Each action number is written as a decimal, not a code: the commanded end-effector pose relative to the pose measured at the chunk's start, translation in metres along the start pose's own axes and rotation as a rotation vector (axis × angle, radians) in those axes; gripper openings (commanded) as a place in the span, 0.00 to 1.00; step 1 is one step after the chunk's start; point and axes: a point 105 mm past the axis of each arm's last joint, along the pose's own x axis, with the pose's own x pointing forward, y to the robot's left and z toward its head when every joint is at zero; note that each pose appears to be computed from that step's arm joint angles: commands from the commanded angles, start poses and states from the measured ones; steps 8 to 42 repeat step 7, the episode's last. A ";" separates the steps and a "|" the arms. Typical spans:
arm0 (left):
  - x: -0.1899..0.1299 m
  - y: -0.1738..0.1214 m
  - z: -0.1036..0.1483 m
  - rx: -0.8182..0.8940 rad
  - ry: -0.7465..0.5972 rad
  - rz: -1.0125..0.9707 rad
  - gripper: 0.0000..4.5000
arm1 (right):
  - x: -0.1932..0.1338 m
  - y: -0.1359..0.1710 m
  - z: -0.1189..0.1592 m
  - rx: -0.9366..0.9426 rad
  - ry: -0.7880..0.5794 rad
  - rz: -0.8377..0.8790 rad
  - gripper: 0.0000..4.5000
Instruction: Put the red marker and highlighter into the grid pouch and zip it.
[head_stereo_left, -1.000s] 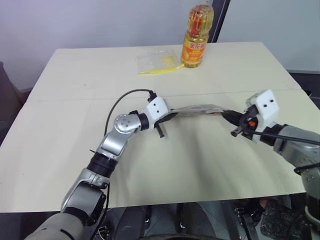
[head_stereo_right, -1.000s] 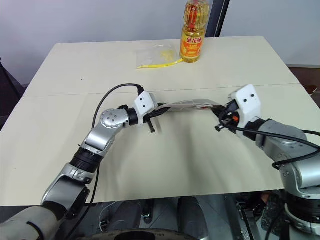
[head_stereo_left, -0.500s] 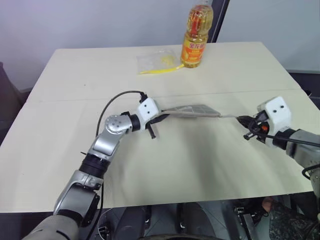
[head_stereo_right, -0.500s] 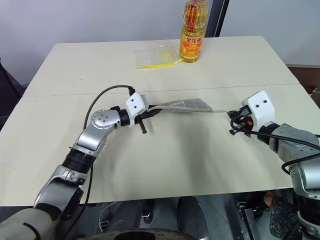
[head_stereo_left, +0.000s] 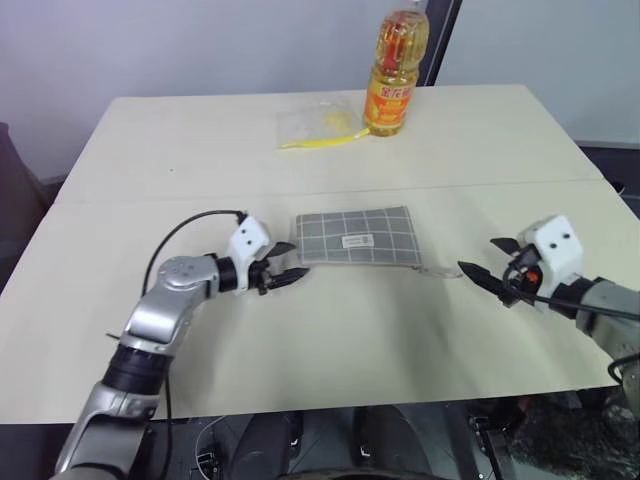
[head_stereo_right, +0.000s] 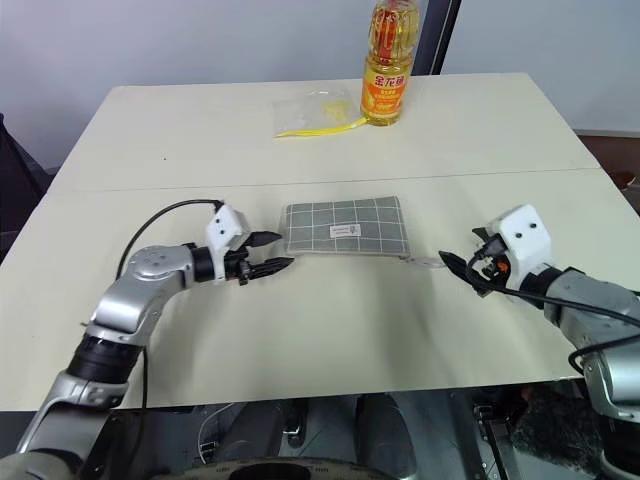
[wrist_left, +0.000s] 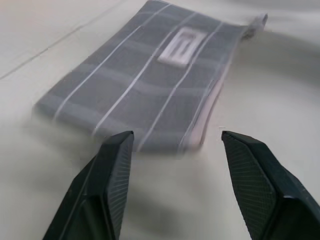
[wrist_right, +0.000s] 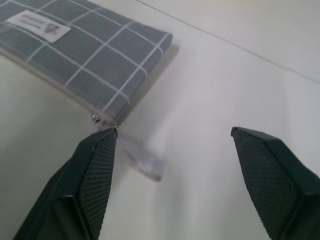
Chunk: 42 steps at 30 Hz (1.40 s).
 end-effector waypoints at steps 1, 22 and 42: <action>-0.026 0.021 0.011 0.005 -0.053 0.154 0.66 | -0.016 -0.004 0.008 0.046 -0.092 -0.006 0.84; -0.065 0.039 -0.006 0.009 -0.001 0.331 0.66 | -0.033 -0.009 -0.007 0.125 -0.088 -0.021 0.84; -0.065 0.039 -0.006 0.009 -0.001 0.331 0.66 | -0.033 -0.009 -0.007 0.125 -0.088 -0.021 0.84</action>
